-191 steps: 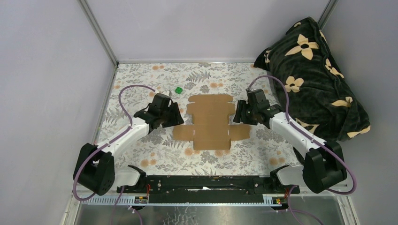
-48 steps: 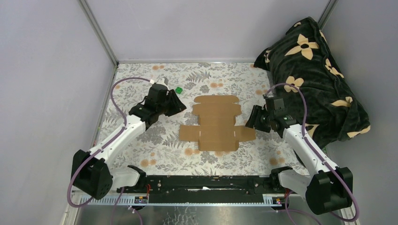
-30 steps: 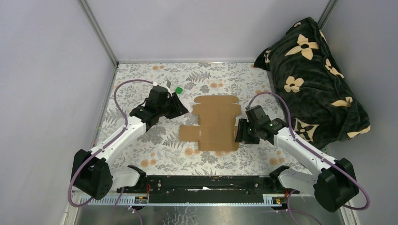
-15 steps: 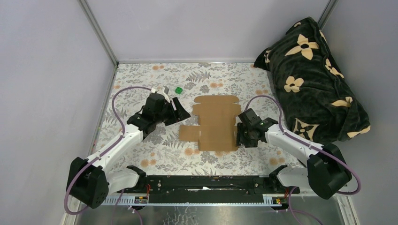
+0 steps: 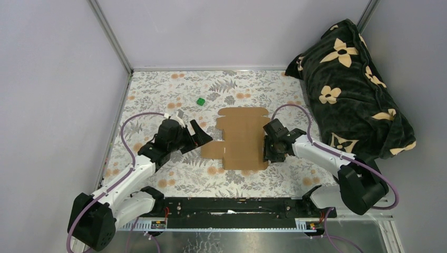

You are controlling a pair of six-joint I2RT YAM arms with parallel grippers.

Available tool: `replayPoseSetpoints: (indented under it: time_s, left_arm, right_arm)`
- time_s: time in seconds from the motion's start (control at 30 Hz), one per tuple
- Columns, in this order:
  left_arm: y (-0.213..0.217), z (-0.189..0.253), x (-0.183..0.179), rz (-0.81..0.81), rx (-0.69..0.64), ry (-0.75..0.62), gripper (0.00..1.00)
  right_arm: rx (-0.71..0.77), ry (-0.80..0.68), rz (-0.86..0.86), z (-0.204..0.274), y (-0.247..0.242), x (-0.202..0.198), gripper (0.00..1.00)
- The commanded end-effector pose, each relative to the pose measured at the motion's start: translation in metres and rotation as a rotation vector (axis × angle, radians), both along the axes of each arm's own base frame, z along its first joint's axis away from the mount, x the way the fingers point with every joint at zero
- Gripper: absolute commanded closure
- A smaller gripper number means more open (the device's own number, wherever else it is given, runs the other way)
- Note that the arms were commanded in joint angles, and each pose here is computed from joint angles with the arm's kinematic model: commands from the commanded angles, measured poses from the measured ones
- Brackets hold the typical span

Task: Fold the paper box
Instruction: Fold the paper box at the center of the board.

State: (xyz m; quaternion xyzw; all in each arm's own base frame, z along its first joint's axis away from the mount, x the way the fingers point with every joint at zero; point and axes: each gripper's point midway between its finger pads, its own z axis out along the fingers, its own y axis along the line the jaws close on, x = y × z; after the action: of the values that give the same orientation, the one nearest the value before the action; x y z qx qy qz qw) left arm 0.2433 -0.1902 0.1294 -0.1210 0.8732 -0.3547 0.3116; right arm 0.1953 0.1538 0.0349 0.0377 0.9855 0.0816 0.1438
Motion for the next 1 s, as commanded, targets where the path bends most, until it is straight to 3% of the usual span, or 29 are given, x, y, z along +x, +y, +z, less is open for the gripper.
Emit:
replayPoseSetpoints:
  time_s: [0.0,0.1,0.37,0.63,0.73,0.97]
  left_arm:
    - [-0.006,0.01,0.003,-0.004,-0.057,-0.037,0.01]
    - [-0.005,0.011,0.003,-0.01,-0.048,-0.043,0.01]
    - [-0.008,0.016,0.007,-0.039,-0.019,-0.048,0.01]
    - [-0.02,0.04,0.026,-0.132,0.046,-0.068,0.01]
    - [-0.03,0.05,0.029,-0.194,0.033,-0.068,0.01]
    - [-0.04,0.062,0.009,-0.321,0.021,-0.093,0.01]
  right_arm:
    - [0.013,-0.022,0.008,0.01,0.01,0.006,0.55]
    - [0.003,-0.014,0.014,0.007,0.009,0.004,0.56]
    - [-0.014,-0.011,0.05,0.008,0.013,0.012,0.79]
    - [-0.046,-0.024,0.22,0.051,0.026,0.034,0.9]
    - [-0.043,-0.022,0.269,0.066,0.033,0.04,1.0]
    - [0.023,0.047,0.37,0.074,0.052,0.039,1.0]
